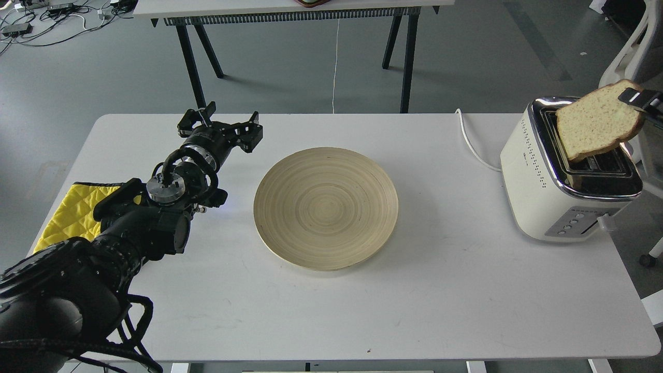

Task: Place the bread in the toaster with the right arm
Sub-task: 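Lower the held bread slice into the toaster slot, then open the right gripper and lift it out of the toaster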

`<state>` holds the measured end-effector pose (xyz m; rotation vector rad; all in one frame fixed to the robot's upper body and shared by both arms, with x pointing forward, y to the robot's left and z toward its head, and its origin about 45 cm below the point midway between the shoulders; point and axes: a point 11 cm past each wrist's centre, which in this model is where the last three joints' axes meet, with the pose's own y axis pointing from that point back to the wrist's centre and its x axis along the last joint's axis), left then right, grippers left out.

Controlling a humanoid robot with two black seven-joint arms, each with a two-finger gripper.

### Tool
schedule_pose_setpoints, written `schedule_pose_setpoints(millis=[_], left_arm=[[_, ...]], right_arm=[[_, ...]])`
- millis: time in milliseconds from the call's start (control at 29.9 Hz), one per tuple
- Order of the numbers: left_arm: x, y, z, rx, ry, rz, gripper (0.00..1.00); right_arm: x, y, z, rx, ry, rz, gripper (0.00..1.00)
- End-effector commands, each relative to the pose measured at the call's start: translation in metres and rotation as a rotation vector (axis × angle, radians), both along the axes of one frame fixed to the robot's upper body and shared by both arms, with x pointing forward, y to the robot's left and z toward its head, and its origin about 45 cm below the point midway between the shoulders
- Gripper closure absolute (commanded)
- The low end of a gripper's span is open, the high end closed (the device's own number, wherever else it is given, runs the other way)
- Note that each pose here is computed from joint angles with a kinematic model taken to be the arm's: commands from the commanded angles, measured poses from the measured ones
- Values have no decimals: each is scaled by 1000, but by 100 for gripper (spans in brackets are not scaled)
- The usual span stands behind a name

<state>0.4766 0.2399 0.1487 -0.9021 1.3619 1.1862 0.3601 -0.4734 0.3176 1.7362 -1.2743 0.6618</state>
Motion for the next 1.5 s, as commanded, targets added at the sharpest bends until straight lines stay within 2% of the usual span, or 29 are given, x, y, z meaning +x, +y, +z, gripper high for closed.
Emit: schedule_pose_setpoints(millis=[0,301,568,869,1136,1370,1471], left_arm=[[0,0,0,-1,-2,0,0],[0,0,0,0,0,0,0],[0,0,0,1,0,1,0],[0,0,0,-1,0,0,0],[0,0,0,-1,-2,0,0],[0,0,0,0,-2,-1,0],[0,0,0,0,-2,-1,0]], right_arm=[[-1,1,-2,3,7,1,88],[-5,0,-9,6,22,-1,87],[-2,8,-12,2,8,7,67],[-3,11,-19,-2,16,12,59],[9,41,-11,72,-30,41,35],[32,104,0,213,-124,77,17],[43,136,2,273,-136,113,3]])
